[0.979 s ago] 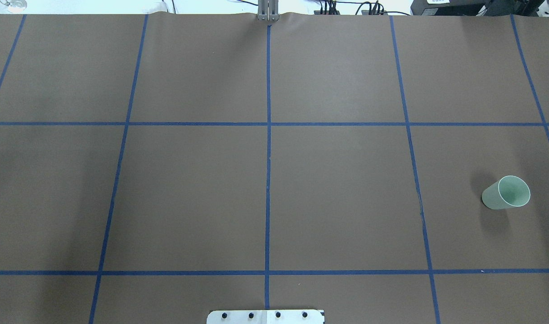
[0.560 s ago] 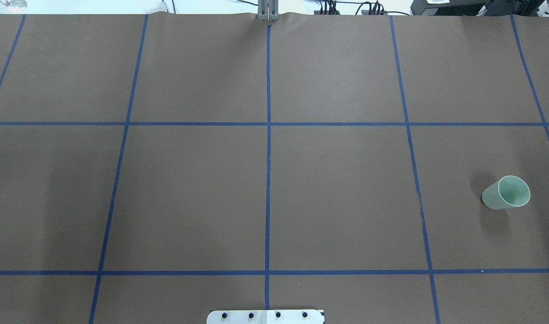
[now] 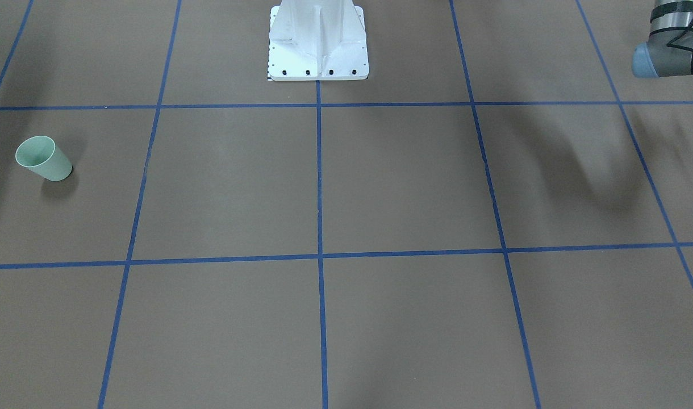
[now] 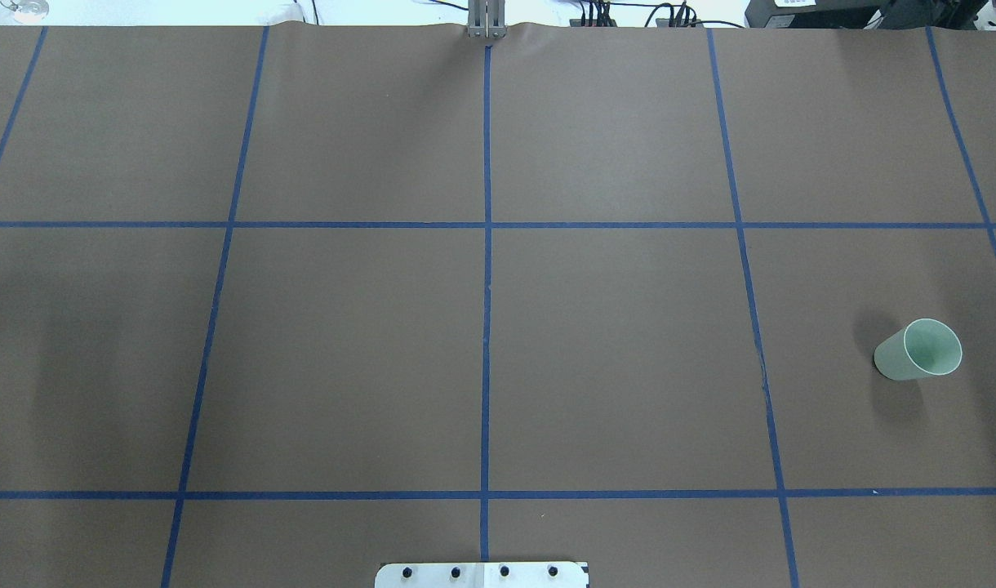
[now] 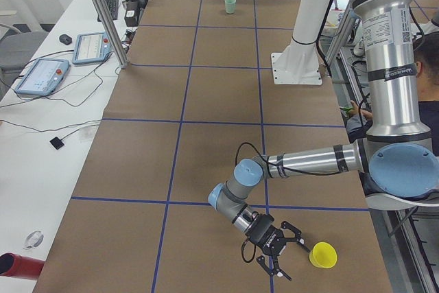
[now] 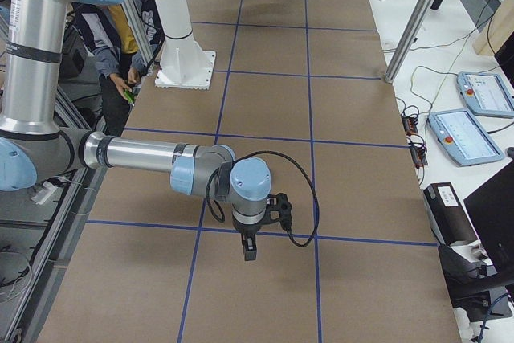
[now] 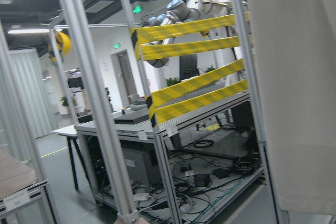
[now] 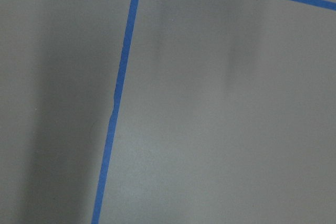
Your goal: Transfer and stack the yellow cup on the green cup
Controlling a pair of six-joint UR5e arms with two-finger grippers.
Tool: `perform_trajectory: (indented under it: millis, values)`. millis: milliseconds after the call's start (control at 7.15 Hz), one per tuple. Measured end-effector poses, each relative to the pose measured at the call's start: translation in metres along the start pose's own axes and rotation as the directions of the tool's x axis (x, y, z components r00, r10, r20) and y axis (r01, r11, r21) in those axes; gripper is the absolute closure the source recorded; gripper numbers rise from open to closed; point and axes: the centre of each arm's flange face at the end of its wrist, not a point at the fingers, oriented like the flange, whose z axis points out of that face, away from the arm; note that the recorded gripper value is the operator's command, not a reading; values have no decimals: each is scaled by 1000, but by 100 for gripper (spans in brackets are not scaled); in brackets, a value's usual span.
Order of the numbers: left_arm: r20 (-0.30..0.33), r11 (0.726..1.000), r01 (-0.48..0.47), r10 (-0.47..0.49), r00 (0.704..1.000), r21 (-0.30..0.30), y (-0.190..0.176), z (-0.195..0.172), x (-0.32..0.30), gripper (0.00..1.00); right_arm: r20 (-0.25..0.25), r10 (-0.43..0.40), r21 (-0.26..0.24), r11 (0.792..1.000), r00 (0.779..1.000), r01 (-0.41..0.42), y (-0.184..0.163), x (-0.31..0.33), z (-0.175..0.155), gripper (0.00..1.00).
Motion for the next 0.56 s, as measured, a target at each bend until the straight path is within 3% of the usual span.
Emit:
perform_trajectory:
  millis: [280, 560]
  values:
    - [58, 999, 18, -16, 998, -31, 39, -10, -30, 0, -3, -4, 4, 1000, 1000, 4, -2, 0, -1, 0]
    - [92, 998, 20, -15, 996, -52, 56, -12, -44, 0, -5, -7, 6, 1000, 1000, 7, -3, -1, -2, 0]
